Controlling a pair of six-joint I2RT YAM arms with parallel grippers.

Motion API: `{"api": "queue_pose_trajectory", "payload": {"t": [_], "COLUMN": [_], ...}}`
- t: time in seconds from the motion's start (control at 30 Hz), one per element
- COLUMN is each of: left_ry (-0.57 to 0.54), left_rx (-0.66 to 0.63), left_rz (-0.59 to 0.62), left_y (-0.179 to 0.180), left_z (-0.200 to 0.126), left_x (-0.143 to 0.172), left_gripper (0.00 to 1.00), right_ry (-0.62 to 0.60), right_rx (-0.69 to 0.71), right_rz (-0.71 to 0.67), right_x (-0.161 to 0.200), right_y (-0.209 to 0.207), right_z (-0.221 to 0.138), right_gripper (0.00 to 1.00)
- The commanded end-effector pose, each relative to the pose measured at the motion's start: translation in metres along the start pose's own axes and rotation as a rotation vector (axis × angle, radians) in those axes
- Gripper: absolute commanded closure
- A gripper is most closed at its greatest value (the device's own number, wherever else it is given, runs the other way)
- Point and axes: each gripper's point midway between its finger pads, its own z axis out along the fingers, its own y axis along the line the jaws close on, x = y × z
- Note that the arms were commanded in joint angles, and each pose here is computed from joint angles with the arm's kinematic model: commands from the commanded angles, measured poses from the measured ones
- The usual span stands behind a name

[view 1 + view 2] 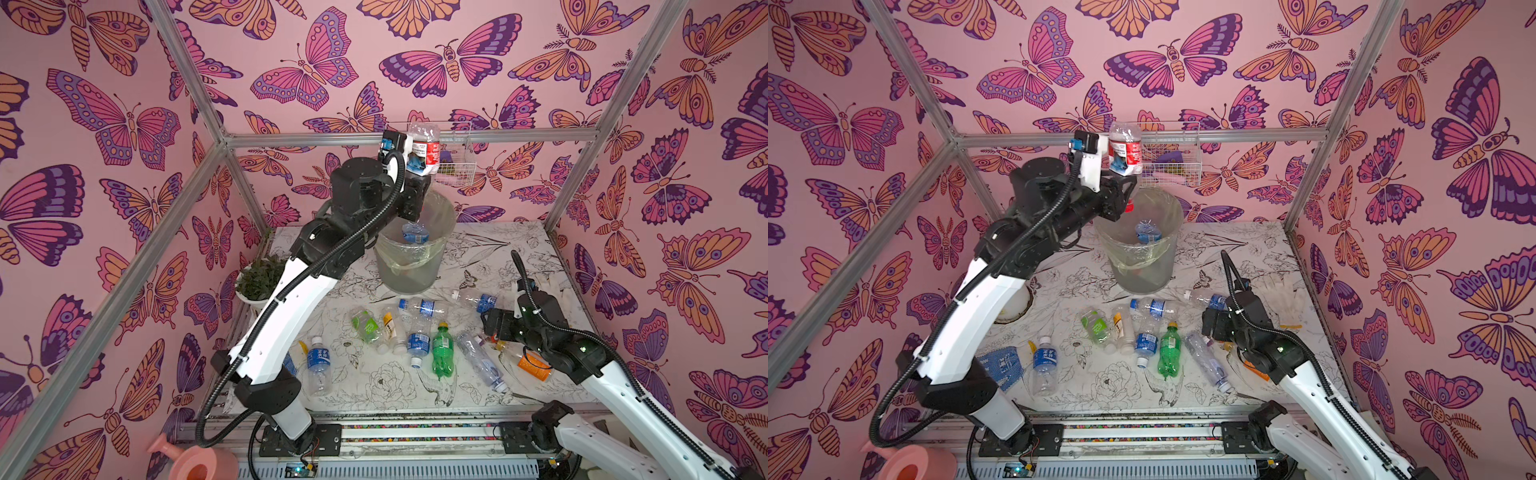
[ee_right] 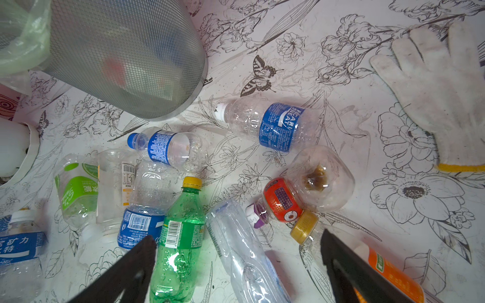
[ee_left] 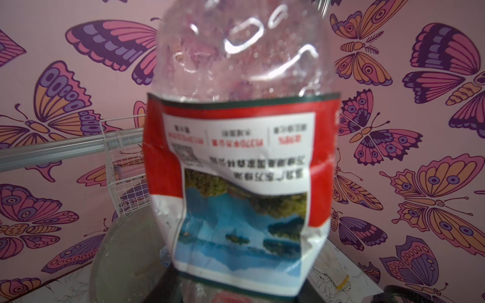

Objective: Throw the plastic bottles in the bin
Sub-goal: Throw the plastic bottle into the trash bin.

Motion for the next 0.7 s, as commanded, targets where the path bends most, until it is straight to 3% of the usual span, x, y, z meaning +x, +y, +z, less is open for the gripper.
{"api": "queue_pose_trajectory", "payload": {"t": [0.0, 0.07, 0.1, 0.17, 0.27, 0.5, 0.67], "left_ry": [0.081, 0.163, 0.21, 0.305, 0.324, 0.079, 0.004], "left_rx": [-0.003, -0.031, -0.062, -0.132, -0.182, -0.128, -0.073], "left_rz": [-0.043, -0.055, -0.064, -0.077, -0.076, 0.096, 0.088], "left_y": [0.019, 0.036, 0.047, 0.067, 0.068, 0.008, -0.009], "left_z": [0.035, 0.059, 0.07, 0.08, 0.065, -0.013, -0.055], "left_x": [0.028, 0.055, 0.069, 0.094, 0.084, -0.009, -0.029], "left_gripper": [1.0, 1.0, 0.92, 0.01, 0.02, 0.02, 0.02], "right_ry": [0.007, 0.003, 0.001, 0.002, -0.001, 0.017, 0.029], "right_rx": [0.01, 0.01, 0.007, 0.004, 0.009, 0.001, -0.028], "right_rz": [0.02, 0.021, 0.022, 0.022, 0.022, 0.033, 0.045], "right_x": [0.004, 0.004, 0.004, 0.004, 0.005, 0.01, 0.009], "right_y": [-0.005, -0.006, -0.006, -0.005, -0.008, -0.006, 0.002], "right_z": [-0.004, -0.006, -0.007, -0.008, -0.011, -0.001, 0.004], "right_gripper": [0.01, 0.01, 0.01, 0.01, 0.01, 0.01, 0.01]}}
